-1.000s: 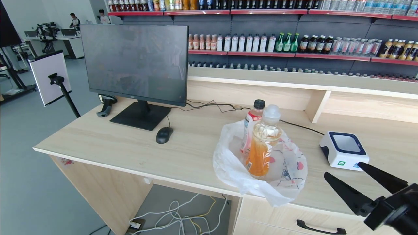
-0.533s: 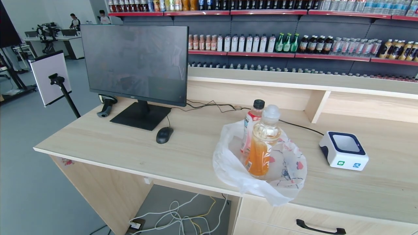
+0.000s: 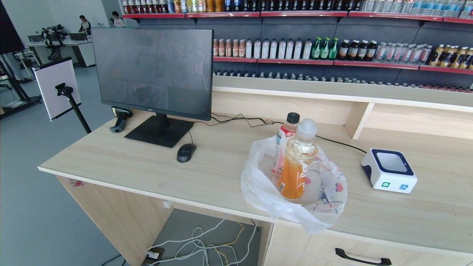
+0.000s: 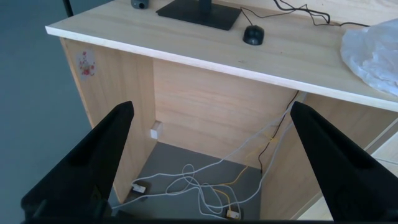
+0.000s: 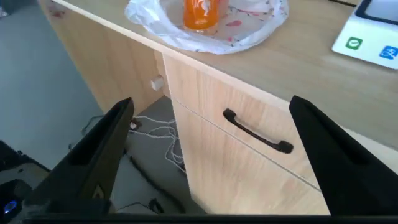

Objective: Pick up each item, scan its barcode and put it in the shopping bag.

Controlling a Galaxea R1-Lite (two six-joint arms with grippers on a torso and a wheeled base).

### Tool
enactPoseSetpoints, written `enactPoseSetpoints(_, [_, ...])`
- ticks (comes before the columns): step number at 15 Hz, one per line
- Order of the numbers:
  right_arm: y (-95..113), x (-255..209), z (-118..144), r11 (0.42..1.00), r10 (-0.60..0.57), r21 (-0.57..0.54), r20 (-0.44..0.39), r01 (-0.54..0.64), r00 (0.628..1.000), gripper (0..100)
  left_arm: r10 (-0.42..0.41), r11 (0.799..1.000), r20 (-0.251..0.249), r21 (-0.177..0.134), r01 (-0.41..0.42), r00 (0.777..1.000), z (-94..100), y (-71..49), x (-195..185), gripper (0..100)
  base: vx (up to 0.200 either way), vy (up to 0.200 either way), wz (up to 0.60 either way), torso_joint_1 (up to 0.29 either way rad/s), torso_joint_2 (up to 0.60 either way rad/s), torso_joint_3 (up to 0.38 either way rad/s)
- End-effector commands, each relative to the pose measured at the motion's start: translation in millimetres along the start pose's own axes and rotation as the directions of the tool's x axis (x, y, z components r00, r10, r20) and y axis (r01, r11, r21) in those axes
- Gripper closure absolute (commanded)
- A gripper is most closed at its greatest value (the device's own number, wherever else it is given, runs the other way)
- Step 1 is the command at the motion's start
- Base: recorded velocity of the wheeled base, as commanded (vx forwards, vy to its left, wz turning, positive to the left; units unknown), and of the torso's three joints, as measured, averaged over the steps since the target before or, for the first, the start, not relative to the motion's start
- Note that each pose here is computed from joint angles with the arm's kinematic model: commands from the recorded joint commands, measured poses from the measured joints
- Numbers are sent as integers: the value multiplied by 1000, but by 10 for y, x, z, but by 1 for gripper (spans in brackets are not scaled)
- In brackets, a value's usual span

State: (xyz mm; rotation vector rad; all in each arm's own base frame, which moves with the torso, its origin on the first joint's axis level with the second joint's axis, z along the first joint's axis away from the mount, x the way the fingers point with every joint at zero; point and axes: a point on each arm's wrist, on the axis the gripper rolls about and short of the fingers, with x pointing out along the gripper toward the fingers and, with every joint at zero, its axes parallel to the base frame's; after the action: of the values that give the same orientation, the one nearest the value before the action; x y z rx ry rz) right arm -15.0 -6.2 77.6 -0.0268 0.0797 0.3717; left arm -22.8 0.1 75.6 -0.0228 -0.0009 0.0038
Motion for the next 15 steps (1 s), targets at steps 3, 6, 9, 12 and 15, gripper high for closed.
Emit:
enactPoseSetpoints(3, [60, -7, -8, 939, -344, -6, 9, 344, 939, 0, 1, 1000, 1, 0, -1, 1000, 0, 0, 0, 0, 0, 0, 0, 0, 0, 0])
enactPoseSetpoints(6, [83, -48, -24, 927, -372, -11, 71, 374, 925, 0, 1, 1000, 1, 0, -1, 1000, 0, 0, 0, 0, -67, 0, 0, 1, 1, -2])
enactPoseSetpoints(9, [83, -48, -25, 927, -374, -1, 69, 375, 925, 0, 1, 1000, 1, -2, -1, 1000, 0, 0, 0, 0, -200, 0, 0, 19, 9, -1])
enactPoseSetpoints(12, [83, -48, -25, 927, -374, 14, 69, 374, 925, 0, 1, 1000, 1, -2, -1, 1000, 0, 0, 0, 0, -200, 0, -200, -14, 1, 2])
enactPoseSetpoints(15, [83, -48, -25, 928, -374, 28, 69, 373, 925, 0, 1, 1000, 1, -2, -1, 1000, 0, 0, 0, 0, -200, 0, -600, 1, 5, 2])
